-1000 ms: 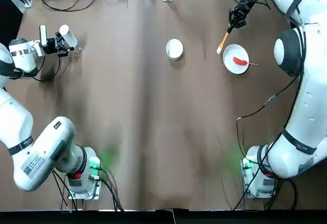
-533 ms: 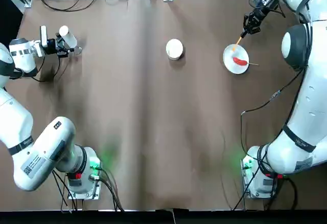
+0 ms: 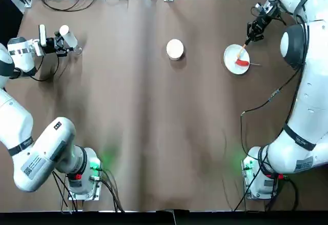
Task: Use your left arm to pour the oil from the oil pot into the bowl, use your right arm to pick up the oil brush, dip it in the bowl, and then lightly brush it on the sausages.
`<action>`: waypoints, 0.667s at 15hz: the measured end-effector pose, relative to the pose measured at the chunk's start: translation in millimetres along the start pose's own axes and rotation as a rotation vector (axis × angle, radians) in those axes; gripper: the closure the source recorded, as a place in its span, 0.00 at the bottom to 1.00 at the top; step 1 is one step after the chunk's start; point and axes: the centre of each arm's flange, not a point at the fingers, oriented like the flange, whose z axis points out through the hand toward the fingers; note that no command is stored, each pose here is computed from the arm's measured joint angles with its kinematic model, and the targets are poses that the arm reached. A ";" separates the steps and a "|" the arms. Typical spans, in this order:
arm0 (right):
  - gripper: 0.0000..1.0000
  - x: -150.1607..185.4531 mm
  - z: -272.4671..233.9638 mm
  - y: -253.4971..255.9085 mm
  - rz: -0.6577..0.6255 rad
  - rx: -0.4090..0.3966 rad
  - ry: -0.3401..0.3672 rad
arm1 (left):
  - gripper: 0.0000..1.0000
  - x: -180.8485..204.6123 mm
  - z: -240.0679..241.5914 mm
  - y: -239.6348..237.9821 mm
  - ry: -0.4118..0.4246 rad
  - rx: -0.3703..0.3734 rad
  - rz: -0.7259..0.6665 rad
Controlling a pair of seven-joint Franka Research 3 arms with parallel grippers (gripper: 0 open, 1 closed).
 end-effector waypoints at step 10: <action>0.96 4.5 -20.9 39.5 -0.032 -0.201 0.002 | 0.00 39.2 -33.3 -12.2 -0.184 -0.043 0.095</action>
